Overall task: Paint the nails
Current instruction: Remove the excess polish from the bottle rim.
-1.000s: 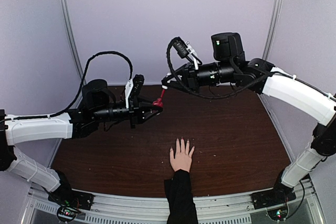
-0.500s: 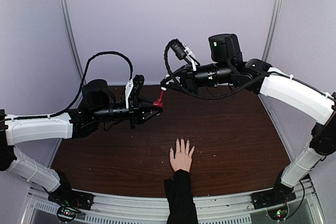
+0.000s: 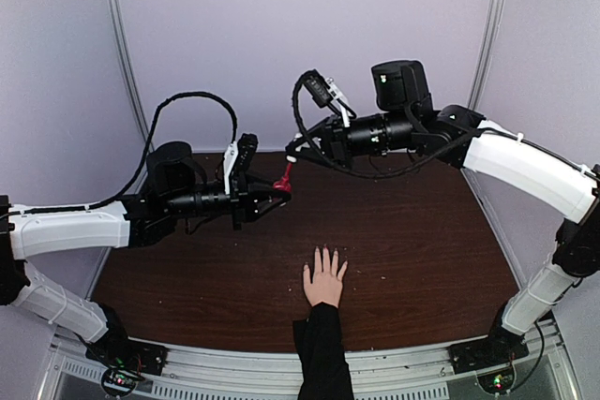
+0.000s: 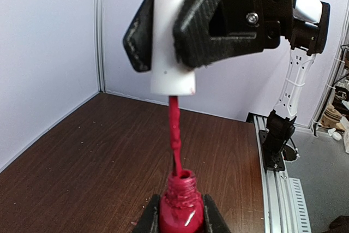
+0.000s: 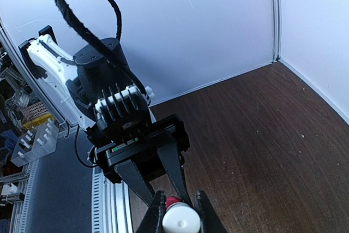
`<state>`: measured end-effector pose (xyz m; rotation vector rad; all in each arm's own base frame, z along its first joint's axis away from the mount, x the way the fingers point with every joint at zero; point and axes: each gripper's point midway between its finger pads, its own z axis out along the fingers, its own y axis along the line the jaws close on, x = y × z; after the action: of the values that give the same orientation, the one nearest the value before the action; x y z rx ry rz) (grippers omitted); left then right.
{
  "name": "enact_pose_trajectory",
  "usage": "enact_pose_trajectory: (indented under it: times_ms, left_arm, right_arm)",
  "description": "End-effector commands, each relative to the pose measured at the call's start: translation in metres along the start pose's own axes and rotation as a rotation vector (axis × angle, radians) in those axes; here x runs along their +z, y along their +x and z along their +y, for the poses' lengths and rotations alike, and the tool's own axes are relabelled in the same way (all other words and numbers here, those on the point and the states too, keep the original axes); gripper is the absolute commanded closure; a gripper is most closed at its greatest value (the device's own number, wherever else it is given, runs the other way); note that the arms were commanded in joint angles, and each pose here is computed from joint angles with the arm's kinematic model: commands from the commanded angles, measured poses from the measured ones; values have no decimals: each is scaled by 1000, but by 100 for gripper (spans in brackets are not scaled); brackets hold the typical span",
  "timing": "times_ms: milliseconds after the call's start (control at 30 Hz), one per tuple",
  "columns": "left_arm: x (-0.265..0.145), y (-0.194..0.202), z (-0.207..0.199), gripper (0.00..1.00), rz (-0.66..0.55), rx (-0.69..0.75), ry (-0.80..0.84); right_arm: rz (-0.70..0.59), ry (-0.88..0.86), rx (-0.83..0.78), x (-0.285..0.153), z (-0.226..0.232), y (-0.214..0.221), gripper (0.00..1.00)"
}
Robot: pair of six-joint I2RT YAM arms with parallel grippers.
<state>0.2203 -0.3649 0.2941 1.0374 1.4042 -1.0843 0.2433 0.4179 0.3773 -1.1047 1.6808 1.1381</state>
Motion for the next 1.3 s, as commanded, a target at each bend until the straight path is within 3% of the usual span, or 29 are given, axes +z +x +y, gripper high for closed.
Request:
enact_pose_trajectory:
  times_ms: [0,1267]
  left_arm:
    - [2,-21,-2,100,-61,25,6]
    - [-1,-21,2,100,-65,21,-24]
  right_arm:
    - [-22,-14,-24,1,6,-10,100]
    - [-26,-47,-46,-7,21,-14,100]
